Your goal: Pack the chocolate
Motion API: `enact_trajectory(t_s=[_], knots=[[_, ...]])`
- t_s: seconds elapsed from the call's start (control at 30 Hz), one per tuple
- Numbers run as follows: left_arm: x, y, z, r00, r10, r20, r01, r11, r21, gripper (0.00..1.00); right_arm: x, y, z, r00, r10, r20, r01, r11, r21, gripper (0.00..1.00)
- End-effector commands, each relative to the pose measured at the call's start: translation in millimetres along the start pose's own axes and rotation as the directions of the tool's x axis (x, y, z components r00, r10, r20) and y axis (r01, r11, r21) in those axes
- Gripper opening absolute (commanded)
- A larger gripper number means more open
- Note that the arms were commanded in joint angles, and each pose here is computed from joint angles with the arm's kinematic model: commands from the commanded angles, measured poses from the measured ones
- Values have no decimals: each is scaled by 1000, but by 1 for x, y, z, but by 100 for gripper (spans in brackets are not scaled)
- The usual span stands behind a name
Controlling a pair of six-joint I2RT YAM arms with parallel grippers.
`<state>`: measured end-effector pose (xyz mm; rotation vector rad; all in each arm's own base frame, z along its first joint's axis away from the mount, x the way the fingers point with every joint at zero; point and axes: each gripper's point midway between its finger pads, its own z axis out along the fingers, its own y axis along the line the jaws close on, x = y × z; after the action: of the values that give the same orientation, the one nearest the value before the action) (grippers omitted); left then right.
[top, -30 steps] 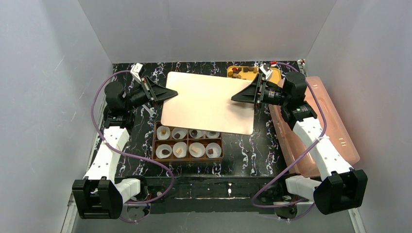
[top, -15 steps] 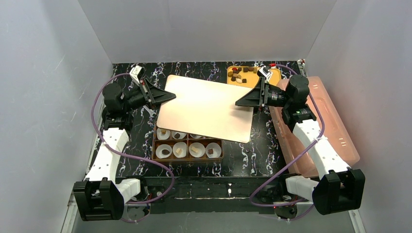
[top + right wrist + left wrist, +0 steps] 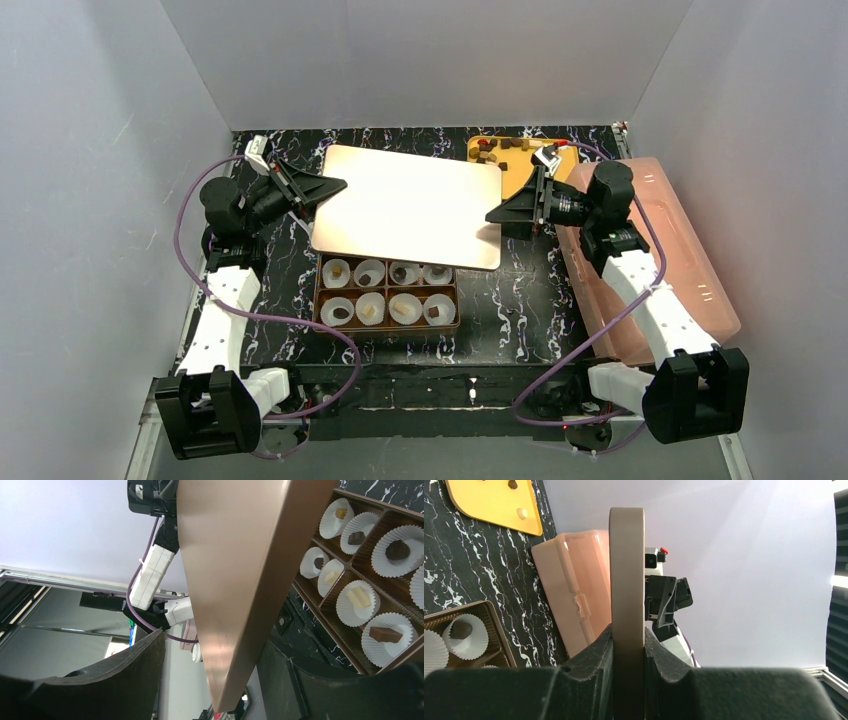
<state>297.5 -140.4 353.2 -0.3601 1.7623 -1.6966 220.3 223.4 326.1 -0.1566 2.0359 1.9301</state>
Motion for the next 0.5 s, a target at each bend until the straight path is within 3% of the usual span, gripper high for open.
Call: enact_trajectory(t_s=[0.0, 0.17, 0.2, 0.27, 0.3, 0.33, 0.37, 0.47], knots=[[3, -10, -3, 999, 46, -13, -45, 999, 30, 0, -4, 19, 10, 998, -55, -16, 54, 997, -48, 71], [10, -2, -5, 999, 39, -38, -38, 999, 16, 0, -10, 26, 24, 998, -52, -29, 49, 996, -71, 61], [12, 0, -5, 999, 31, -44, -31, 999, 6, 0, -12, 26, 26, 999, -47, -27, 45, 996, -74, 57], [13, 10, -6, 998, 38, -55, -40, 998, -42, 0, -14, 24, 27, 999, -31, -21, 29, 997, -76, 37], [14, 19, -8, 998, 34, -55, -39, 995, -95, 7, -15, 23, 28, 1000, -24, -18, 23, 997, -76, 29], [15, 28, -11, 998, 44, -49, -51, 986, -161, 22, -16, 22, 29, 1000, -17, -16, 15, 997, -76, 22], [15, 38, -15, 998, 50, -38, -58, 970, -237, 34, -17, 20, 29, 1000, -10, -12, 9, 997, -76, 17], [15, 70, -33, 997, 74, -22, -76, 890, -449, 57, -20, 16, 31, 1000, 4, -4, -4, 997, -76, 9]])
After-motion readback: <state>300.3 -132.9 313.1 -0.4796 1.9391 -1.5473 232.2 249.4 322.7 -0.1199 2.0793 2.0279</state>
